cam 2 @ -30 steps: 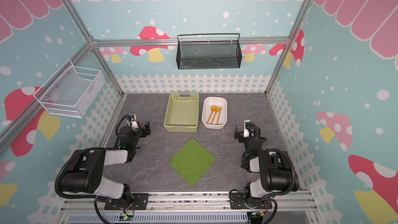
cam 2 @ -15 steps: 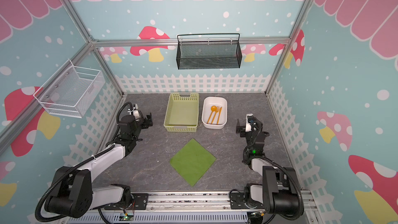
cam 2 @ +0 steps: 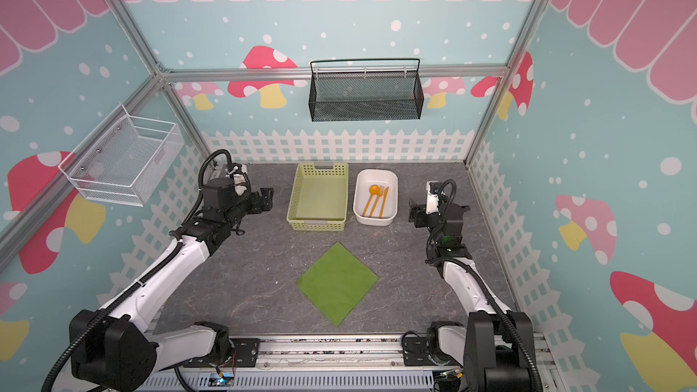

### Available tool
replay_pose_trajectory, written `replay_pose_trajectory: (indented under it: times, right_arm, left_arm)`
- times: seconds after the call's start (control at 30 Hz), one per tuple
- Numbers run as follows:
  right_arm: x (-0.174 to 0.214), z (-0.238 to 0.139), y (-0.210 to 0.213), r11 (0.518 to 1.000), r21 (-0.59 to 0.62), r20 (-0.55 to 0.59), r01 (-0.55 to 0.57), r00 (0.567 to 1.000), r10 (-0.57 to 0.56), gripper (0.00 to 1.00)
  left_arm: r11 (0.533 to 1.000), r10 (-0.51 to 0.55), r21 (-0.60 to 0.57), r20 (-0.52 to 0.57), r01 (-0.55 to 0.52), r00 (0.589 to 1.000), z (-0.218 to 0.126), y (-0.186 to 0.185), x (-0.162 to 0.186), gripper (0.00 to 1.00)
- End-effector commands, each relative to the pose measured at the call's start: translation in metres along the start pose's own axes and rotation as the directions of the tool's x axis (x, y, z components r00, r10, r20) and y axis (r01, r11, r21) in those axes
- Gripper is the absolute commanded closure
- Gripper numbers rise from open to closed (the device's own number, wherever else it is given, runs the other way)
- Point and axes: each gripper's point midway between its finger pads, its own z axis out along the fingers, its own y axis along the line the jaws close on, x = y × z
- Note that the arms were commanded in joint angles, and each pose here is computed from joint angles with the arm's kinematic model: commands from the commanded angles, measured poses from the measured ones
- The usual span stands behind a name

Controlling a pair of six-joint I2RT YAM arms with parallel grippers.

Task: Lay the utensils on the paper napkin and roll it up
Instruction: 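Raise both arms and move the right gripper toward the white tub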

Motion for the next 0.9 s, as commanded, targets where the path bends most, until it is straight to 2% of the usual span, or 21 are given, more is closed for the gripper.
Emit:
replay_pose_trajectory:
  times: [0.0, 0.27, 0.43, 0.57, 0.87]
  right_arm:
    - [0.007, -0.001, 0.015, 0.997, -0.036, -0.108, -0.074, 0.992, 0.07, 0.18]
    - [0.009, 0.017, 0.041, 0.975, -0.037, -0.265, -0.217, 0.943, 0.2, 0.25]
    - [0.019, 0.034, 0.061, 0.955, -0.022, -0.386, -0.296, 0.884, 0.265, 0.31]
    - [0.027, 0.047, 0.073, 0.948, -0.016, -0.473, -0.318, 0.838, 0.273, 0.37]
    - [0.049, 0.072, 0.085, 0.94, 0.02, -0.604, -0.342, 0.745, 0.284, 0.46]
  left_arm:
    - [0.997, 0.018, 0.083, -0.107, -0.009, 0.994, -0.011, -0.018, 0.012, 0.04]
    - [0.996, 0.013, 0.091, -0.168, 0.002, 0.986, -0.001, -0.02, 0.025, 0.05]
    - [0.994, 0.022, 0.113, -0.23, 0.004, 0.973, 0.008, -0.023, 0.046, 0.06]
    - [0.99, 0.009, 0.141, -0.261, 0.029, 0.965, 0.011, -0.028, 0.054, 0.07]
    - [0.99, 0.002, 0.138, -0.259, 0.035, 0.966, 0.011, -0.028, 0.053, 0.08]
